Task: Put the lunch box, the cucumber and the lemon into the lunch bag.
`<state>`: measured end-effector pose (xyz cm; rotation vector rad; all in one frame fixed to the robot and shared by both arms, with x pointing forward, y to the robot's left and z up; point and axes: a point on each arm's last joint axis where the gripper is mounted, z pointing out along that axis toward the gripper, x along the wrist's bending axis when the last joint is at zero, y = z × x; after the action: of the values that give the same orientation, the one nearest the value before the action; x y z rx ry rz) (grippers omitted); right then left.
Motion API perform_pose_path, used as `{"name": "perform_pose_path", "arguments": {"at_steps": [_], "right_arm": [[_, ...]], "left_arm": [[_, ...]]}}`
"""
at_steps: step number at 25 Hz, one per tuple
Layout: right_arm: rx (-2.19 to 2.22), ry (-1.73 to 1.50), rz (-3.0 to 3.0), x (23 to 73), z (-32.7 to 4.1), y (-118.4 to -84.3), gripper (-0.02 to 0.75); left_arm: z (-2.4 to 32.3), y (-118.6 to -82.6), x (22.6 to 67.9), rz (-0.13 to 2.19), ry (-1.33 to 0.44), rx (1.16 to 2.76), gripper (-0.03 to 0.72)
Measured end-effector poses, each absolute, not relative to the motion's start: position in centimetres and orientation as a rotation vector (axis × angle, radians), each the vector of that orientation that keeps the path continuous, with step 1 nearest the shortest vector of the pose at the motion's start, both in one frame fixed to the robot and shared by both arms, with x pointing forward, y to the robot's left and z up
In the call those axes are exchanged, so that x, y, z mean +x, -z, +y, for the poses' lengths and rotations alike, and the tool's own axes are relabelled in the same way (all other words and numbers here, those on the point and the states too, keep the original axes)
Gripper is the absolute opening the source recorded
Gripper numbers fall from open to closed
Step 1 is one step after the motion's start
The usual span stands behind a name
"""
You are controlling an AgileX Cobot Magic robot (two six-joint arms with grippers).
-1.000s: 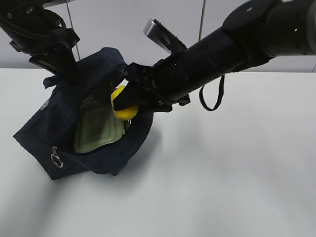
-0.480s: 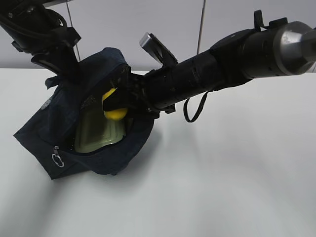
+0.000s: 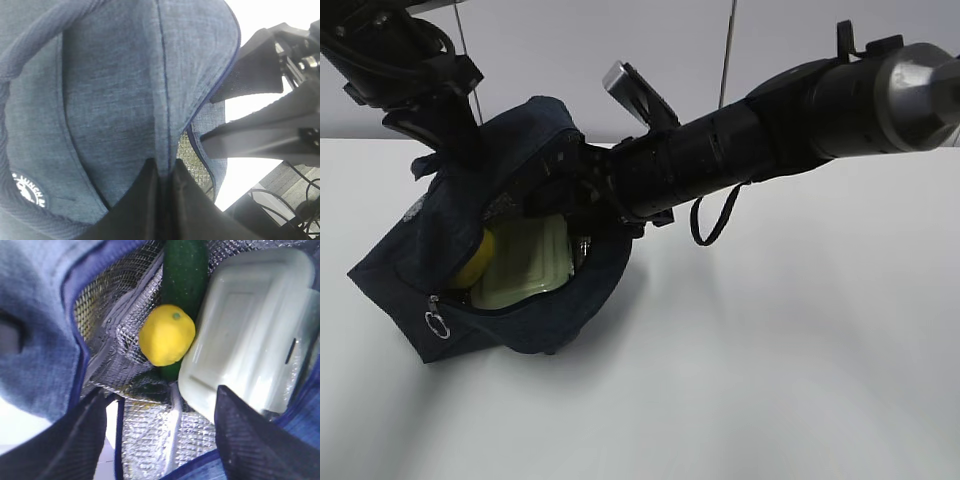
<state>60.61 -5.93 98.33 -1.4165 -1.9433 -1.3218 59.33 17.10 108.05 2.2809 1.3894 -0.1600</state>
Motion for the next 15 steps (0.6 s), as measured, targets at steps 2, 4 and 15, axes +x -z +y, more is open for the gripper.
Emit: {"name": "perform_pose_path", "arguments": {"at_steps": [2, 4, 15], "right_arm": [[-1.398, 1.319, -1.951, 60.4, -5.9, -98.7, 0.503], [-1.383, 1.298, -1.974, 60.1, -6.1, -99.1, 0.504], [-1.436, 1.133, -2.188, 59.1, -8.2, -100.9, 0.484]], "left_arm": [[17.1, -108.0, 59.3, 1.389, 0.160, 2.281, 0.001], [17.1, -108.0, 59.3, 1.389, 0.160, 2.281, 0.001], [17.1, -108.0, 59.3, 1.389, 0.160, 2.281, 0.001]]}}
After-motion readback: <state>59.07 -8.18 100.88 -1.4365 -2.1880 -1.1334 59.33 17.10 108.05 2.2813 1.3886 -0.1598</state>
